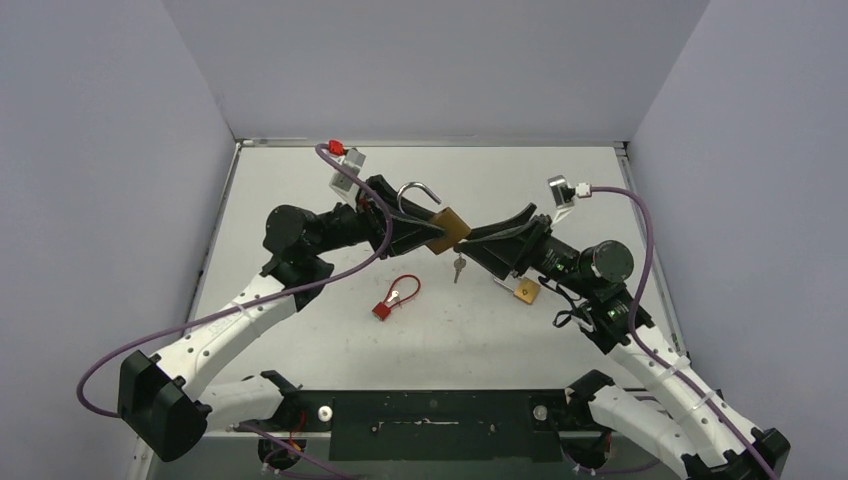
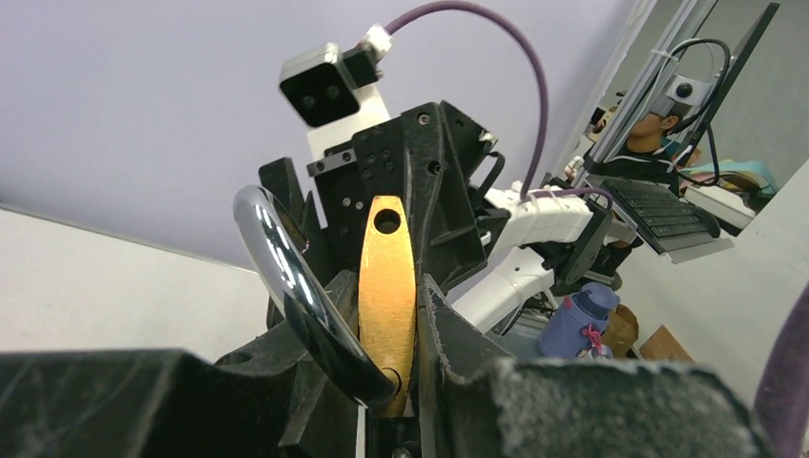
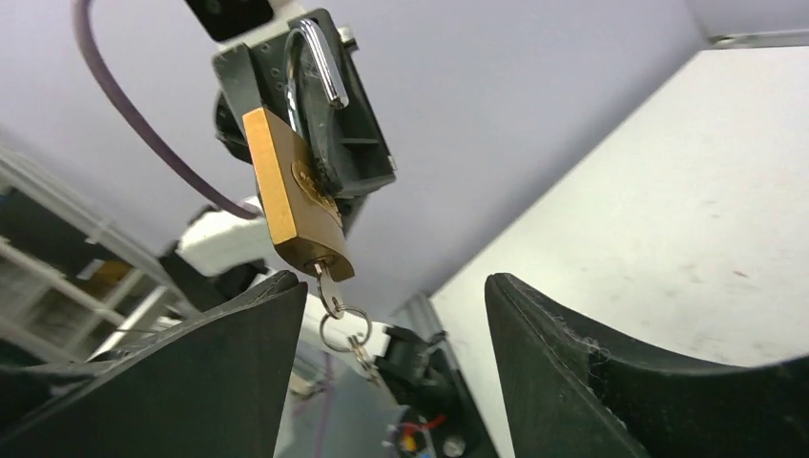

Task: Unlock with the key

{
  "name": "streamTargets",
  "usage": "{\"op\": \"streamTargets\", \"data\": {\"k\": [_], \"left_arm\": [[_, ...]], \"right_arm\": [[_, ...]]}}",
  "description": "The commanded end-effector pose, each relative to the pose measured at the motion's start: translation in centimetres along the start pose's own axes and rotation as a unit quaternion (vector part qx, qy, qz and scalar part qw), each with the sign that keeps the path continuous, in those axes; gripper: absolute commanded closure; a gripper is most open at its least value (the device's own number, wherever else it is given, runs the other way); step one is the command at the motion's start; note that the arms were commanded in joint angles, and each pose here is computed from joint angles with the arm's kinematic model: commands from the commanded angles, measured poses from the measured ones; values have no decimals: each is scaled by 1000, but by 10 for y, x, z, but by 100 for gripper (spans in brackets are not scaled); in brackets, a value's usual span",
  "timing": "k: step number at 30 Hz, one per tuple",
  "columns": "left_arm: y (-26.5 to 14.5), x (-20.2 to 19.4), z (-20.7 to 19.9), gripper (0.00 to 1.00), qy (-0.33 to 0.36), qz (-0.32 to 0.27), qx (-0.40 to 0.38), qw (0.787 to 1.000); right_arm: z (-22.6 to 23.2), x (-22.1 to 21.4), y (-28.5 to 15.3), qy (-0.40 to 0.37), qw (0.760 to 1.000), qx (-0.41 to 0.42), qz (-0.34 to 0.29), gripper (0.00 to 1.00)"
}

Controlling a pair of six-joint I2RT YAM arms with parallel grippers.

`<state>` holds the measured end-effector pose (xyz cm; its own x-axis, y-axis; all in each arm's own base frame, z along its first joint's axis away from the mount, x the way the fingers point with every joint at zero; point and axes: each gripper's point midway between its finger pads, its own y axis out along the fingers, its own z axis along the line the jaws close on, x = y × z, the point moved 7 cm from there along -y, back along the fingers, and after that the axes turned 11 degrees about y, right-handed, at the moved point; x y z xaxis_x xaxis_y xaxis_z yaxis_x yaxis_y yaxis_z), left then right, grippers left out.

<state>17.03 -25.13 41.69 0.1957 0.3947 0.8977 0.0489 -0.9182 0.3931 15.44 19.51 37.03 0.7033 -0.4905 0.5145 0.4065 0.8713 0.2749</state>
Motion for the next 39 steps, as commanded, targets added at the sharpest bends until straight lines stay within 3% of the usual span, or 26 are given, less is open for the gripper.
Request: {"op": "streamTargets", "data": {"k": [1,7,14,20,27,34,36,39], "left_arm": [[-1,10,-6,100,27,-22,4,999],[5,9,-6,100,-17,-23,-31,999],[5,8,-5,100,-44,-30,-32,998],[6,11,-5,100,-48,-41,-33,997],[4,5,-4,100,-55,-40,-27,997],[3,3,-1,100,-59,-44,-17,997],[3,3,1,96,-59,-51,-8,997],[2,4,2,85,-56,-55,2,997]], "right_arm": [[-14,2,-9,-124,990,-67,21,30],[5,12,5,-174,983,-12,48,28],[10,9,12,-176,982,25,66,32],[9,1,16,-157,982,43,97,53],[17,2,17,-165,980,75,80,61],[10,1,23,-146,983,69,86,91],[7,1,23,-145,984,60,85,100],[4,0,22,-145,985,50,81,100]]}}
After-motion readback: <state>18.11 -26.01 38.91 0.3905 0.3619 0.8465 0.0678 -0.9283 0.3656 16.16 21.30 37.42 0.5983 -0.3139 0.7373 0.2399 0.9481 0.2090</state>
